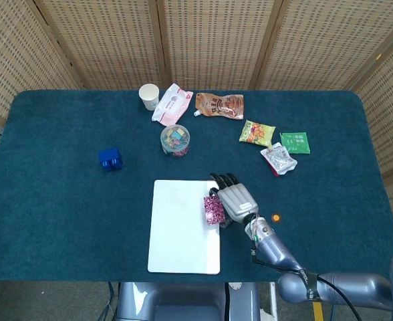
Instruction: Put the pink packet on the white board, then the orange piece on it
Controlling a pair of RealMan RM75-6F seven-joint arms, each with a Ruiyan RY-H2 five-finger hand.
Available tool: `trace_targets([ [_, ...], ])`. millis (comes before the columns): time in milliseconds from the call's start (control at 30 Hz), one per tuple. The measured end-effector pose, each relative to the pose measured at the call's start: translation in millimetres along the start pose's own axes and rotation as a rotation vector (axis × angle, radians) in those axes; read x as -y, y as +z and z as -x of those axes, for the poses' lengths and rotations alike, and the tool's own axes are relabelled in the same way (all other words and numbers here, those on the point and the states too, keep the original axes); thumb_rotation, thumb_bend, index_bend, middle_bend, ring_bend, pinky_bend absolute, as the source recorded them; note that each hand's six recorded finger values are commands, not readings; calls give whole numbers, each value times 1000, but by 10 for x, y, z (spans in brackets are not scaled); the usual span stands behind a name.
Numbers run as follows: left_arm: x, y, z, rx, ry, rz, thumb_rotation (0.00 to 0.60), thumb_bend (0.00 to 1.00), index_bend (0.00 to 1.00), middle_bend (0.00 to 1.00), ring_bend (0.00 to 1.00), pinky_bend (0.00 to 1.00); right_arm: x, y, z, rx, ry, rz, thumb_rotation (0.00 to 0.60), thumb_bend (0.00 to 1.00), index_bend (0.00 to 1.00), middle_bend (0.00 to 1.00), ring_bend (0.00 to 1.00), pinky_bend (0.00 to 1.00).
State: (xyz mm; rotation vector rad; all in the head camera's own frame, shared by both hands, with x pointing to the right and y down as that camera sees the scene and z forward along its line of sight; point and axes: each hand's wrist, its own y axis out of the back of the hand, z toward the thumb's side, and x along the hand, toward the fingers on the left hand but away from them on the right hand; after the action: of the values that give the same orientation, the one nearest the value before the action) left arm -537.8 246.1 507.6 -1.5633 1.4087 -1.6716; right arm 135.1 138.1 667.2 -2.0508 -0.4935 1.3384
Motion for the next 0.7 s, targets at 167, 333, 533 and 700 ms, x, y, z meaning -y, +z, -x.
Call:
trace_targets([
  [167,0,-43,-23,-14,-3,6,589,0,0,0,0,0,80,204,70,6,36,-5,600,15,381,0,0,0],
  [333,-4,-42,-30,-10,-3,6,589,0,0,0,0,0,173,301,97,23,83,-6,600,0,0,0,0,0],
  [533,-1,-40,-29,-9,-4,5,588,0,0,0,0,0,142,348,60,28,103,16,600,0,0,0,0,0],
  [700,8,-34,-26,-7,-6,3,589,0,0,0,0,0,32,256,11,39,79,10,600,0,0,0,0,0],
])
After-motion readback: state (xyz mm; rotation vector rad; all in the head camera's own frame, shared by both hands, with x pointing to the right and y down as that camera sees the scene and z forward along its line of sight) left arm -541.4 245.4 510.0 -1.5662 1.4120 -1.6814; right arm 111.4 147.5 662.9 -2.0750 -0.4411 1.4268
